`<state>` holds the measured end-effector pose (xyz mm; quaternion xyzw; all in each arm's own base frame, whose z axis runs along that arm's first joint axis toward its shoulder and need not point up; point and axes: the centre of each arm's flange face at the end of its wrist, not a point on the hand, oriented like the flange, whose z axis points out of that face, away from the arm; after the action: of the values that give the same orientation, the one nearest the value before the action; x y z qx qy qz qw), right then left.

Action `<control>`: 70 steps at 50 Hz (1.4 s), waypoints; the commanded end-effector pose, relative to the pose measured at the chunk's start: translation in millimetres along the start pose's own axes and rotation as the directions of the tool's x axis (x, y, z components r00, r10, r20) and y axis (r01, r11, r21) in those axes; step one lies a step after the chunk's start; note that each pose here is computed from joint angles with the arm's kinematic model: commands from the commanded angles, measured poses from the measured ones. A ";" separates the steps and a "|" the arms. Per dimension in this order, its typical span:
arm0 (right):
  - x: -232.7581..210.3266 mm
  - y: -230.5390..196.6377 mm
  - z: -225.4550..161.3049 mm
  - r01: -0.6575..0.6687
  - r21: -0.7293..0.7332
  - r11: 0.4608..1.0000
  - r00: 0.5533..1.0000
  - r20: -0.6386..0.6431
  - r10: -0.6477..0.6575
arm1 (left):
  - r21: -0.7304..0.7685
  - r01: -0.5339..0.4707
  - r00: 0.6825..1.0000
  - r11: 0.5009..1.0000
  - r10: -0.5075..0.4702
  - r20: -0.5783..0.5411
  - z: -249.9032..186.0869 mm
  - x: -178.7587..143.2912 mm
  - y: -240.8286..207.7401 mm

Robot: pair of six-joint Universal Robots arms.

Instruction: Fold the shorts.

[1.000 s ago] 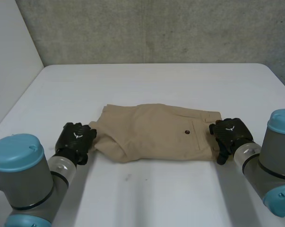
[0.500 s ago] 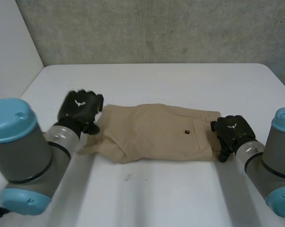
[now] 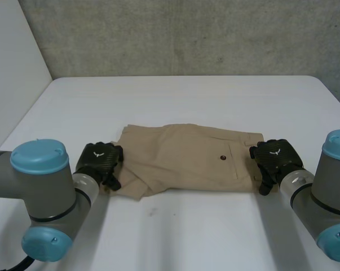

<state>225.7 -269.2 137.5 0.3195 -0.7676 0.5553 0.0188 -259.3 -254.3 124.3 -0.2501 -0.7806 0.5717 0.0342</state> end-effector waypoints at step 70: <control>119.2 2.0 7.3 0.199 -0.124 0.972 0.937 -0.266 -0.225 | 0.068 -0.059 0.998 0.996 0.057 0.040 -58.4 -23.3 -49.0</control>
<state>121.9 -325.4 157.7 0.2914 -0.7741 0.5304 0.1858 -244.0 -224.3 194.0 -0.2663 -0.7464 0.6097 0.0178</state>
